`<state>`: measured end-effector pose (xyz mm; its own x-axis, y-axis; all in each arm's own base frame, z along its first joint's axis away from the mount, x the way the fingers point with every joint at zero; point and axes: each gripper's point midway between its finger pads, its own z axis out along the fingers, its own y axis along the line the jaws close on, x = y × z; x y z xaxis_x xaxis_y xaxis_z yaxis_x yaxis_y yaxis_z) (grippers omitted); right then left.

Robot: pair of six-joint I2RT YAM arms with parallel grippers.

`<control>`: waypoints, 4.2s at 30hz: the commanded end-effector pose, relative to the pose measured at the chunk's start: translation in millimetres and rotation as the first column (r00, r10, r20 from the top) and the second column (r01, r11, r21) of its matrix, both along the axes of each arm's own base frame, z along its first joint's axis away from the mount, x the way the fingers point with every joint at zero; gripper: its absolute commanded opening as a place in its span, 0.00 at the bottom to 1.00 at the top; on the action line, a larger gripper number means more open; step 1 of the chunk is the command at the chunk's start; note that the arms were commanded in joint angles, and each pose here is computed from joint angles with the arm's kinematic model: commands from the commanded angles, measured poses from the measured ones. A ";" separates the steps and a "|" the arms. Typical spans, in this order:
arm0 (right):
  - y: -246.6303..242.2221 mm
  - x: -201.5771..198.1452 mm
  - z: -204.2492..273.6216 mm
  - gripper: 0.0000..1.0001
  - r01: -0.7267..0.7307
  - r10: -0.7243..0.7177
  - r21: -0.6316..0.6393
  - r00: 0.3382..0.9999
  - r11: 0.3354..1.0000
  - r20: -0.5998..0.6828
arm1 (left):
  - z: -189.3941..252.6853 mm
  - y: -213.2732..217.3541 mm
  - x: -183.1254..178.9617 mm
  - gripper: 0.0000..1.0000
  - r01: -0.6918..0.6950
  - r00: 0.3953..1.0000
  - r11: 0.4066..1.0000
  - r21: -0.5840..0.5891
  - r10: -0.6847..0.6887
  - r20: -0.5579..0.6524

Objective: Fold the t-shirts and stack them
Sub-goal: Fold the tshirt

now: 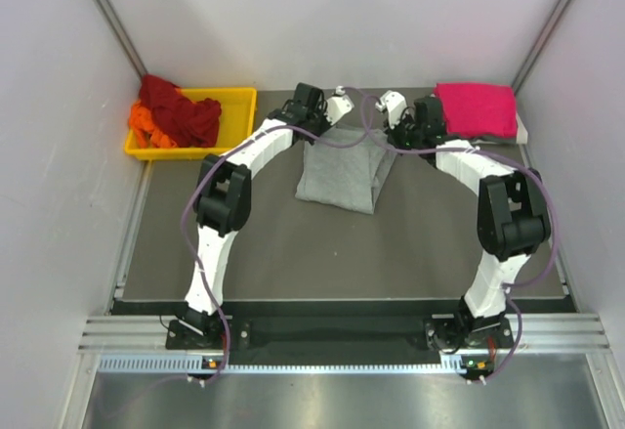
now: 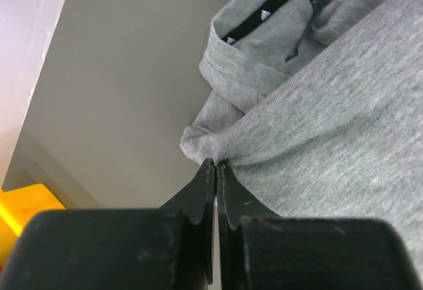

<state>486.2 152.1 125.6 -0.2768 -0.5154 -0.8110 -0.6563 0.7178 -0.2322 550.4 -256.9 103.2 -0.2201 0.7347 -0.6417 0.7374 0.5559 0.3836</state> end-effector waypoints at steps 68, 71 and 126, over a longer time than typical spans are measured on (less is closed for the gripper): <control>43.0 -267.2 -96.8 0.12 0.662 -0.019 0.429 0.555 0.615 -0.831 | -65.4 44.2 -315.4 0.32 0.066 0.661 0.960 -0.271 -0.245 -0.709; 36.3 -264.7 -90.6 0.30 0.638 -0.043 0.420 0.580 0.645 -0.814 | -56.1 49.5 -315.2 0.75 0.067 0.672 0.964 -0.256 -0.233 -0.703; 31.0 -69.8 -39.1 0.37 0.573 -0.172 0.473 0.739 0.669 -0.652 | 10.0 16.7 -70.6 0.00 -0.151 0.939 0.869 -0.471 -0.023 -0.344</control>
<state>429.6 172.6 71.4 -0.7884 0.2815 -0.5469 -0.1292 0.7936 0.5946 472.4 -236.9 94.6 -0.5778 0.3314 -0.7459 0.6990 0.6728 -0.2425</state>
